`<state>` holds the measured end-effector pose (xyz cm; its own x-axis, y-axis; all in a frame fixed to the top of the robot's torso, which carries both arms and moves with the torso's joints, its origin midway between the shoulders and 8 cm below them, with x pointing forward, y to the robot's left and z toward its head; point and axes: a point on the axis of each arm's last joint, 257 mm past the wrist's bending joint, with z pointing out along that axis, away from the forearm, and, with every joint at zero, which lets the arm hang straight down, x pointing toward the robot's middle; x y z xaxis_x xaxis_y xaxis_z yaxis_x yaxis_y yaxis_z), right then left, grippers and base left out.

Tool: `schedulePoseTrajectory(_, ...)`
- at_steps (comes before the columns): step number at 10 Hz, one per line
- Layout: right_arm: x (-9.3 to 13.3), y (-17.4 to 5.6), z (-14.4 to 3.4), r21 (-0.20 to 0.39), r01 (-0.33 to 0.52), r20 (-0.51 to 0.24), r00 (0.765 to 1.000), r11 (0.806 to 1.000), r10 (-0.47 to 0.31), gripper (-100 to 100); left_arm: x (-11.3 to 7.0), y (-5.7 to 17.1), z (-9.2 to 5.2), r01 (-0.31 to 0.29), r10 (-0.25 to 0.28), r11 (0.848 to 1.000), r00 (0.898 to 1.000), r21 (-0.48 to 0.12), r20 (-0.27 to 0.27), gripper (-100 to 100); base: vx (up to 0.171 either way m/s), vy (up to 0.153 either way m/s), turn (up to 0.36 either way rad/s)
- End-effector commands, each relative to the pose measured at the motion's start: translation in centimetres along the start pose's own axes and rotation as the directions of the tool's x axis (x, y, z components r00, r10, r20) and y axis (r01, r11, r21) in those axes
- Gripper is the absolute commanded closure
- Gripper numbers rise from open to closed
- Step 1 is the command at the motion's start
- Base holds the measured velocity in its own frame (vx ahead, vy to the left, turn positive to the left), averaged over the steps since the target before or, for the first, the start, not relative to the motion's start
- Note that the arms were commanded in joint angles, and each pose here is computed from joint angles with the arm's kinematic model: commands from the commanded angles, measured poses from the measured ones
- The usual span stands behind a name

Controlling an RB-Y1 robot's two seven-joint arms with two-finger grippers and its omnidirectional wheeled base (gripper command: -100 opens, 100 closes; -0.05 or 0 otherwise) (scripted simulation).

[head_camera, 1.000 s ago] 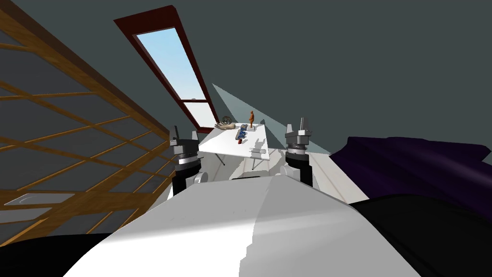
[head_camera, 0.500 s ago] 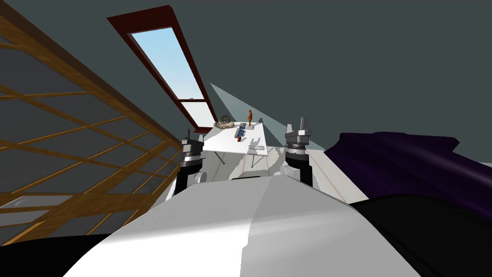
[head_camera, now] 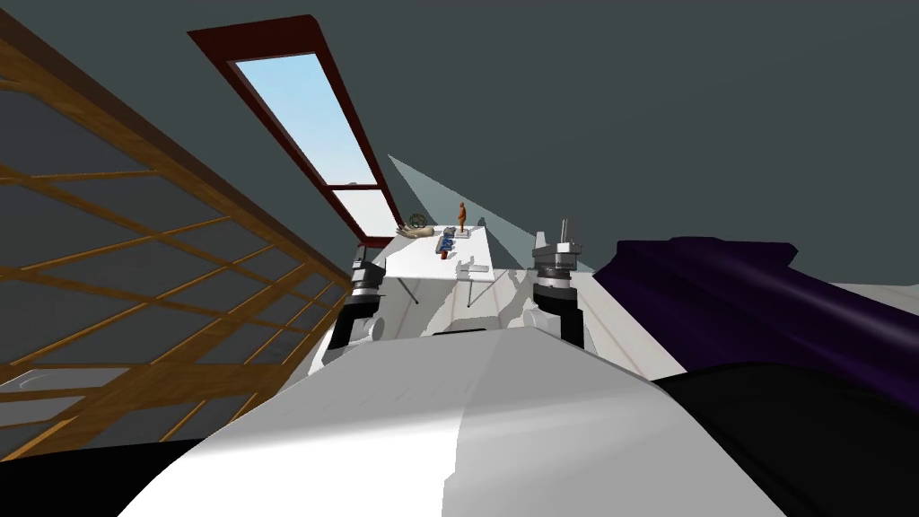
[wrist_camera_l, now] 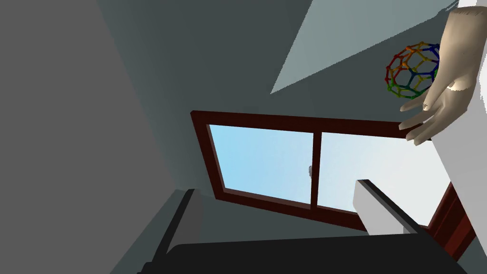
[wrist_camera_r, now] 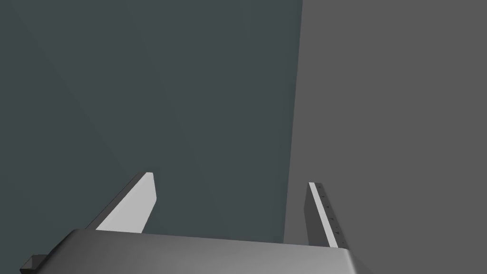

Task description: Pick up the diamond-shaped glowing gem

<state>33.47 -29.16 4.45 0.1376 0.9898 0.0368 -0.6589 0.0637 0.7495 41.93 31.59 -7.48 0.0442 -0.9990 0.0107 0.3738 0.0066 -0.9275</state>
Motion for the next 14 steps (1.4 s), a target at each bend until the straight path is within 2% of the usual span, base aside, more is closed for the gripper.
schedulePoseTrajectory(1, 0.0, 0.0, 0.0, 0.0, 0.0, 0.0, 1.0, 1.0, 0.0, 0, -0.9, 2.4, 0.4, 0.016, -0.015, 0.998, 1.0, -0.063, 0.011, -100, -0.063, -0.002, -0.062)
schedulePoseTrajectory(3, 0.0, 0.0, 0.0, 0.0, 0.0, 0.0, 1.0, 1.0, 0.0, 0, -2.2, 5.4, 1.0, 0.048, -0.044, 0.989, 0.998, -0.141, 0.033, -100, -0.093, -0.006, -0.092)
schedulePoseTrajectory(4, 0.0, 0.0, 0.0, 0.0, 0.0, 0.0, 1.0, 1.0, 0.0, 0, -2.3, 6.1, 0.8, 0.048, -0.043, 0.986, 0.998, -0.159, 0.038, -100, -0.081, 0.0, -0.032)
schedulePoseTrajectory(6, 0.0, 0.0, 0.0, 0.0, 0.0, 0.0, 1.0, 1.0, 0.0, 0, -3.7, 9.1, 1.2, 0.091, -0.076, 0.967, 0.995, -0.238, 0.07, -100, -0.074, -0.014, -0.064)
schedulePoseTrajectory(7, 0.0, 0.0, 0.0, 0.0, 0.0, 0.0, 1.0, 1.0, 0.0, 0, -3.9, 9.8, 1.0, 0.092, -0.074, 0.962, 0.994, -0.256, 0.077, -100, -0.056, -0.018, -0.034)
schedulePoseTrajectory(8, 0.0, 0.0, 0.0, 0.0, 0.0, 0.0, 1.0, 1.0, 0.0, 0, -4.7, 11.7, 1.0, 0.117, -0.091, 0.946, 0.991, -0.302, 0.1, -100, -0.059, -0.023, -0.043)
schedulePoseTrajectory(9, 0.0, 0.0, 0.0, 0.0, 0.0, 0.0, 1.0, 1.0, 0.0, 0, -4.7, 11.7, 1.0, 0.117, -0.091, 0.946, 0.991, -0.303, 0.1, -100, -0.04, -0.018, -0.026)
schedulePoseTrajectory(10, 0.0, 0.0, 0.0, 0.0, 0.0, 0.0, 1.0, 1.0, 0.0, 0, -5.5, 13.4, 1.0, 0.145, -0.108, 0.928, 0.986, -0.343, 0.126, -100, -0.038, -0.021, -0.05)
schedulePoseTrajectory(11, 0.0, 0.0, 0.0, 0.0, 0.0, 0.0, 1.0, 1.0, 0.0, 0, -5.5, 13.5, 0.9, 0.146, -0.107, 0.926, 0.986, -0.348, 0.127, -100, -0.03, -0.023, -0.02)
schedulePoseTrajectory(12, 0.0, 0.0, 0.0, 0.0, 0.0, 0.0, 1.0, 1.0, 0.0, 0, -6.2, 15.3, 0.8, 0.177, -0.124, 0.904, 0.98, -0.39, 0.156, -100, -0.032, -0.041, -0.039)
schedulePoseTrajectory(13, 0.0, 0.0, 0.0, 0.0, 0.0, 0.0, 1.0, 1.0, 0.0, 0, -6.7, 16.2, 1.1, 0.207, -0.145, 0.888, 0.973, -0.41, 0.178, -100, -0.044, -0.057, -0.054)
schedulePoseTrajectory(14, 0.0, 0.0, 0.0, 0.0, 0.0, 0.0, 1.0, 1.0, 0.0, 0, -7.0, 17.1, 0.7, 0.21, -0.141, 0.878, 0.972, -0.43, 0.187, -100, -0.029, -0.046, -0.015)
